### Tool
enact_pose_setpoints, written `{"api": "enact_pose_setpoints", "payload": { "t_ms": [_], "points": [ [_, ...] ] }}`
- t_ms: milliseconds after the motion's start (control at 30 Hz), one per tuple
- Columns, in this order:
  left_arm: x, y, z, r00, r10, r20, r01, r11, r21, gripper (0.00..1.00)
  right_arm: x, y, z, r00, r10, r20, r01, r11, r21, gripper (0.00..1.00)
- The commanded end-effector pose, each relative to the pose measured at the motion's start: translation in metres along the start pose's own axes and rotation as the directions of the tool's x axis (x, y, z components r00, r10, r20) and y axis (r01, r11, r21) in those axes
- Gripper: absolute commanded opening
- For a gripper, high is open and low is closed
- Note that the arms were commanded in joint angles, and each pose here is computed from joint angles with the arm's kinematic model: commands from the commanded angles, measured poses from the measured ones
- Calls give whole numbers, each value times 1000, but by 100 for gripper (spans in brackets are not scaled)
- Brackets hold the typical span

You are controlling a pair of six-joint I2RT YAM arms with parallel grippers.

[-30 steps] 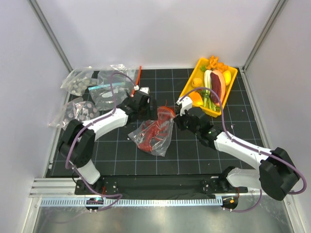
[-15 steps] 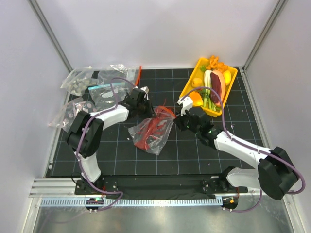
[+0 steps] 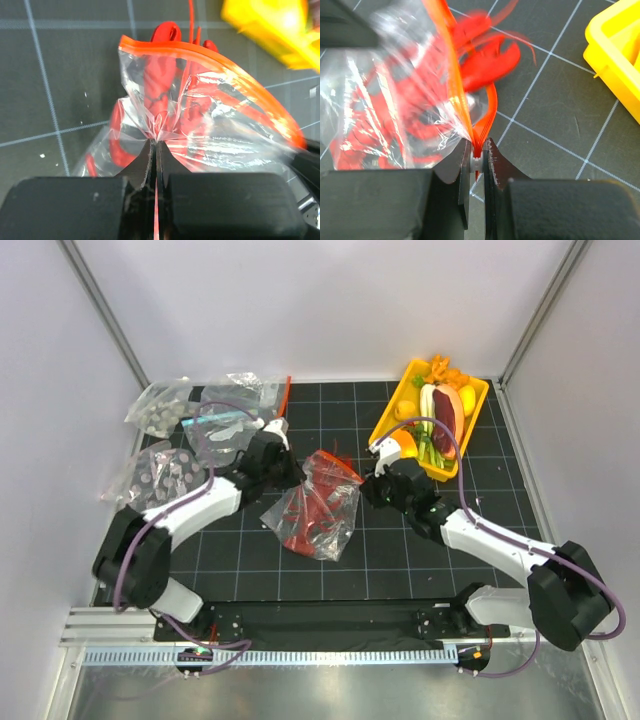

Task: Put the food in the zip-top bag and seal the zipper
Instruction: Place the fake lobster in the zipper food storage bag.

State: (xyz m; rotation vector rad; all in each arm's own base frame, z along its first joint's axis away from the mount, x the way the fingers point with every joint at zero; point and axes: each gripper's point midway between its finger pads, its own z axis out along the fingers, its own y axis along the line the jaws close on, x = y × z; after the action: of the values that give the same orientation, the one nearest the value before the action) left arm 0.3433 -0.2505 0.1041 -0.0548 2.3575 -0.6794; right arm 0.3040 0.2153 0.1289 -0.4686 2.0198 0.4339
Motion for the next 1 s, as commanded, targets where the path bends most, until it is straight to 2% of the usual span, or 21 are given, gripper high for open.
{"api": "enact_pose_setpoints", "payload": {
  "t_ms": [0, 200, 333, 567, 700, 800, 967],
  "points": [
    [-49, -26, -48, 966, 68, 250, -78, 997, 28, 0, -26, -3, -1, 996, 40, 78, -41, 999, 22, 1],
    [-55, -56, -96, 896, 146, 419, -185, 981, 53, 0, -41, 8, -9, 991, 79, 103, -76, 997, -32, 1],
    [-59, -74, -118, 839, 135, 528, -229, 967, 117, 0, -50, 6, -17, 986, 74, 147, -72, 997, -22, 1],
    [-52, -81, -122, 796, 173, 580, -283, 954, 104, 0, -73, -1, -41, 952, 86, 293, -88, 996, -3, 1],
    [-53, -84, -128, 780, 174, 601, -293, 951, 104, 0, -80, -6, -50, 938, 88, 335, -101, 995, 23, 1],
    [-55, -85, -134, 766, 173, 619, -297, 949, 102, 0, -89, 3, -56, 927, 64, 369, -74, 997, 13, 1],
    [-61, -80, -133, 756, 188, 627, -286, 957, 57, 0, -88, 52, -65, 908, -138, 395, 131, 990, 44, 1]
  ]
}}
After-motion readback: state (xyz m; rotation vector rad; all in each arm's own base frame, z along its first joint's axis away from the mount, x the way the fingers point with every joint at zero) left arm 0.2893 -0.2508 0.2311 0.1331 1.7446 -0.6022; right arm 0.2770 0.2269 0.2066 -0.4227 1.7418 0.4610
